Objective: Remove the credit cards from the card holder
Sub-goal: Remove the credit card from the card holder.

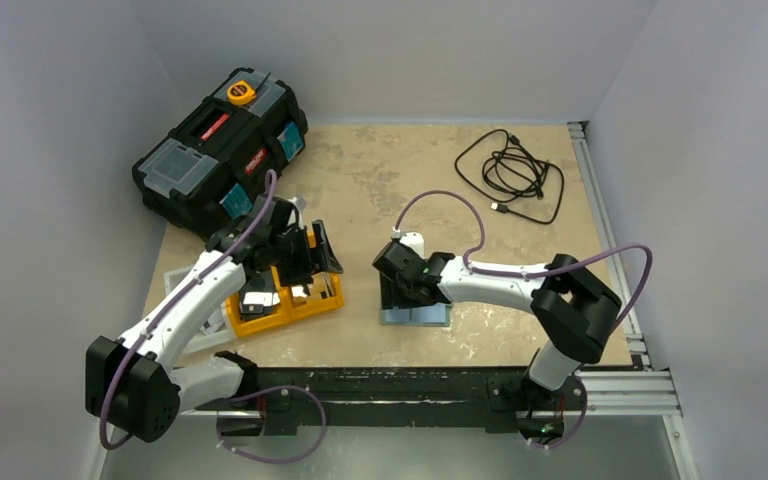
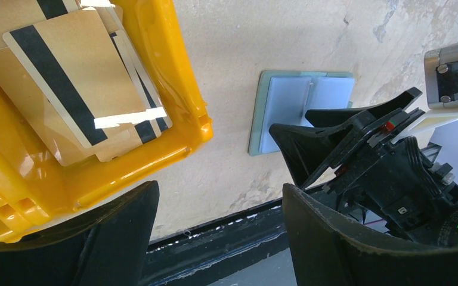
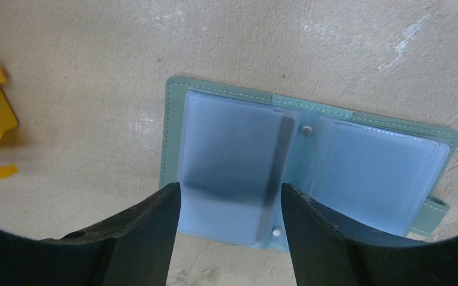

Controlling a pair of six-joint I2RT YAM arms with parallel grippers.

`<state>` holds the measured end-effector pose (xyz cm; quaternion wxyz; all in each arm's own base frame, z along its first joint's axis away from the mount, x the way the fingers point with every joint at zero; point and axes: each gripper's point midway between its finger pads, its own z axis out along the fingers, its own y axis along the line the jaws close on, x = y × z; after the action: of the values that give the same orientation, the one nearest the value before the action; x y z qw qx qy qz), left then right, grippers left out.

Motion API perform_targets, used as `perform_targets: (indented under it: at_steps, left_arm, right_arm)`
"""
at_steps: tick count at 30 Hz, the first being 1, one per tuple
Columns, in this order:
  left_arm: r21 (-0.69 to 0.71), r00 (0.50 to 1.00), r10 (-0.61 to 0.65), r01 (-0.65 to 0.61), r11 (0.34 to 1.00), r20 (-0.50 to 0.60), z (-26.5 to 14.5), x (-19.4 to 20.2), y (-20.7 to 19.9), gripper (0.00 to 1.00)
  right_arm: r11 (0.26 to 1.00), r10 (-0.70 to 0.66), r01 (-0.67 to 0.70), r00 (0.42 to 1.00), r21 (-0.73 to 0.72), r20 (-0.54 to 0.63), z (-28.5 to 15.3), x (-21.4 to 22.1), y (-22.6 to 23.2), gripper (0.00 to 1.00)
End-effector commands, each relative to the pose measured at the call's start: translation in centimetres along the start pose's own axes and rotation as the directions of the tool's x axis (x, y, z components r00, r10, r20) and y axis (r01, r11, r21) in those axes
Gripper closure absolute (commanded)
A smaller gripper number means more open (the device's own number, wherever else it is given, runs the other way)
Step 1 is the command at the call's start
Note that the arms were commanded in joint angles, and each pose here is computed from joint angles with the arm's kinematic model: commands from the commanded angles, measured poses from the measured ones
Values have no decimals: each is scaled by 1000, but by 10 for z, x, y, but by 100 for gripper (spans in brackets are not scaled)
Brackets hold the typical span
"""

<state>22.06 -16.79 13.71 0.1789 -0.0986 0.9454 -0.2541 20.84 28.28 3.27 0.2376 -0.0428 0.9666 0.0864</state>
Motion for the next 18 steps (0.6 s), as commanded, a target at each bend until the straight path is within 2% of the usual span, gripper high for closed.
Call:
perform_targets:
  at_steps: [1, 8, 18]
  left_arm:
    - [42, 1000, 7, -7, 999, 9, 2, -5, -10, 24]
    - [35, 1000, 8, -8, 999, -2, 5, -1, -8, 25]
    - [37, 999, 14, -12, 999, -50, 18, 9, -15, 25]
  right_arm:
    - [1000, 12, -12, 1000, 5, 24, 0, -7, 6, 39]
    - [1000, 16, -16, 1000, -15, -24, 8, 10, 4, 49]
    - [997, 32, -36, 998, -62, -62, 16, 22, -4, 83]
